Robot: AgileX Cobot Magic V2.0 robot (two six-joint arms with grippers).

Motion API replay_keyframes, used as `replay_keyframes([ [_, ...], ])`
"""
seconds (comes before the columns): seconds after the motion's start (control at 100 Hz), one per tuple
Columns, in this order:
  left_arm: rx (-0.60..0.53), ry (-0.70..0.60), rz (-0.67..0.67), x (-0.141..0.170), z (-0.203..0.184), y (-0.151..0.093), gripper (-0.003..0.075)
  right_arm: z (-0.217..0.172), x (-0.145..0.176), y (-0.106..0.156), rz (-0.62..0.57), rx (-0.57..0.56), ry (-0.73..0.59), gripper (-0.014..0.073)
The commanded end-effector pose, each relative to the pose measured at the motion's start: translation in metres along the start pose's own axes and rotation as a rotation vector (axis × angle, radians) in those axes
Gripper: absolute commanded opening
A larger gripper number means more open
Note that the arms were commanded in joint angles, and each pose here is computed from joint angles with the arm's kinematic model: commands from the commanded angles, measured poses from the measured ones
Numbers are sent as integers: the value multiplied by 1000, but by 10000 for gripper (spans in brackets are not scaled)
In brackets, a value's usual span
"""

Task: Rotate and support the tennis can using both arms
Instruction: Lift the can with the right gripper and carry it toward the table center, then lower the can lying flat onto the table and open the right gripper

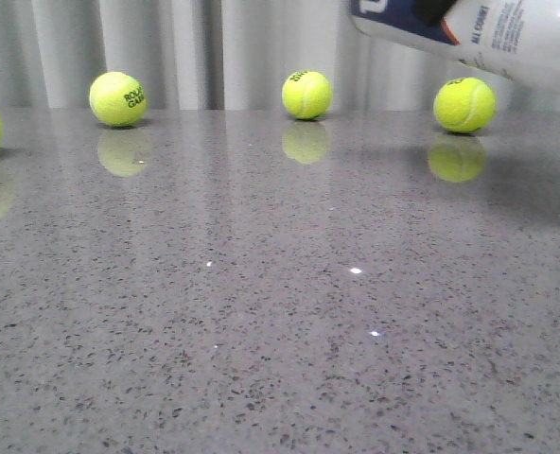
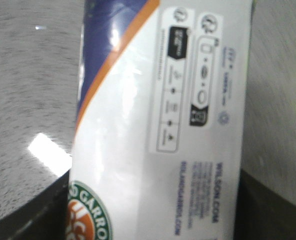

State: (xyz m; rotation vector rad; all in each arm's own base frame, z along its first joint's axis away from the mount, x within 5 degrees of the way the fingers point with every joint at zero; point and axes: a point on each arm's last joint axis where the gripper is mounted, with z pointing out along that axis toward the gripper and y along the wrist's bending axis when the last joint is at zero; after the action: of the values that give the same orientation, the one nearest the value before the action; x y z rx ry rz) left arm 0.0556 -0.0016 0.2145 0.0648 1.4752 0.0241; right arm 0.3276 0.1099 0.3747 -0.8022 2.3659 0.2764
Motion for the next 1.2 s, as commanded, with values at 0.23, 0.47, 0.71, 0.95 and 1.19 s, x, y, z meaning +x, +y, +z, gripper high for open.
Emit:
replay_keyframes([
  [0.23,0,-66,-9,7,-2,-1,-21,-4,-34,57,-769,-5,-189,262],
  [0.47,0,-66,-9,7,-2,-1,-21,54,-33,67,-918,-81,-109,262],
  [0.71,0,-66,-9,7,-2,-1,-21,98,-23,67,-946,-155,-9,262],
  [0.95,0,-66,-9,7,-2,-1,-21,102,-22,67,-945,-162,1,406],
  [1.19,0,-66,-9,7,-2,-1,-21,102,-21,67,-936,-171,0,631],
])
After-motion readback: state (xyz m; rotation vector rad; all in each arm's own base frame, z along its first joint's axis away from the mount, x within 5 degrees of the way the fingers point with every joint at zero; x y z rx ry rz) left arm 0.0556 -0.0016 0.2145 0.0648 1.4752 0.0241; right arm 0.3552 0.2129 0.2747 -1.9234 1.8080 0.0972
